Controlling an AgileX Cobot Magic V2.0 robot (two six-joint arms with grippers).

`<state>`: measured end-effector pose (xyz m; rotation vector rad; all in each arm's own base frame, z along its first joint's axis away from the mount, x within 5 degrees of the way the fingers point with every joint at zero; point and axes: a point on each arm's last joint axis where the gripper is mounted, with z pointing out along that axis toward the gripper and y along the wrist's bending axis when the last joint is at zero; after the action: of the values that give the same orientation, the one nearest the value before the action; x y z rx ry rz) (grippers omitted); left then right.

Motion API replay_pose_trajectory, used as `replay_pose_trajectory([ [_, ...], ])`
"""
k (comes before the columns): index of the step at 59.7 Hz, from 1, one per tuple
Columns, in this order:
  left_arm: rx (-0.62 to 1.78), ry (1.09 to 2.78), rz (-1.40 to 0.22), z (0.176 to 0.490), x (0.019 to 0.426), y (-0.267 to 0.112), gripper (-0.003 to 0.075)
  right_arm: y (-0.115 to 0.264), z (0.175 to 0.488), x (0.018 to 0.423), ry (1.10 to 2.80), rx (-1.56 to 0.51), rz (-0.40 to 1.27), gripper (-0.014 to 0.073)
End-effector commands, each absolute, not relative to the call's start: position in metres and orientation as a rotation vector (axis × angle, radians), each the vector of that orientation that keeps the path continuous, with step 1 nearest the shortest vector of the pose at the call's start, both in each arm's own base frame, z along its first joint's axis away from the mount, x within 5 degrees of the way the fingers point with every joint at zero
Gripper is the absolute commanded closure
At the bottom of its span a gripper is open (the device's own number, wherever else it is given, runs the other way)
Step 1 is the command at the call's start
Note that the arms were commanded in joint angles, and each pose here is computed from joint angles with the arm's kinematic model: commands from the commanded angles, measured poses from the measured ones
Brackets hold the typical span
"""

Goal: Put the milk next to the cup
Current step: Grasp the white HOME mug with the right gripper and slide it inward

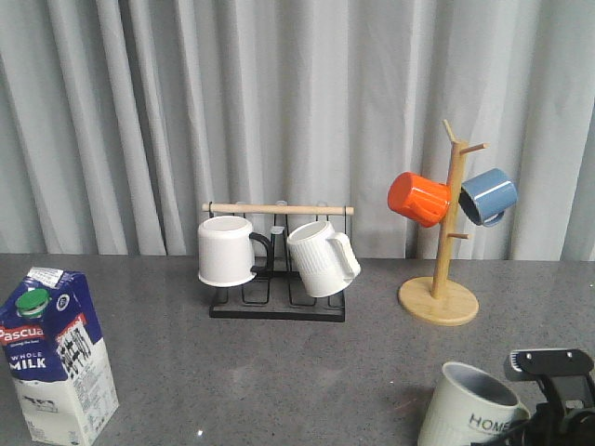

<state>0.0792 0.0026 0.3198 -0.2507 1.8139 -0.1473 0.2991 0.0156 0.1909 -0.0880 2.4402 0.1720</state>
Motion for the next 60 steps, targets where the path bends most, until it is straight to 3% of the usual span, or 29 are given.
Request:
replay_pose_trajectory([
  [1,-0.243,1.732,-0.163,0.335,0.081,0.002,0.0344,0.012,0.205,0.303,2.374,-0.1,0.134,0.0606],
  [9,-0.243,1.734,-0.163,0.335,0.081,0.002,0.0344,0.014,0.217,0.302,2.349,-0.098,0.162,0.0603],
  [19,-0.243,1.735,-0.163,0.335,0.081,0.002,0.0344,0.026,0.263,0.311,2.245,-0.13,0.258,0.06],
  [32,-0.244,1.741,-0.162,0.335,0.081,0.002,0.0344,0.086,0.3,0.336,2.11,-0.324,0.346,0.0599],
  [44,-0.248,1.773,-0.16,0.332,0.081,0.002,0.0344,0.127,0.278,0.367,2.113,-0.375,0.368,0.0597],
  [60,-0.249,1.778,-0.16,0.331,0.081,0.002,0.0344,0.137,0.244,0.384,2.184,-0.422,0.347,0.057],
])
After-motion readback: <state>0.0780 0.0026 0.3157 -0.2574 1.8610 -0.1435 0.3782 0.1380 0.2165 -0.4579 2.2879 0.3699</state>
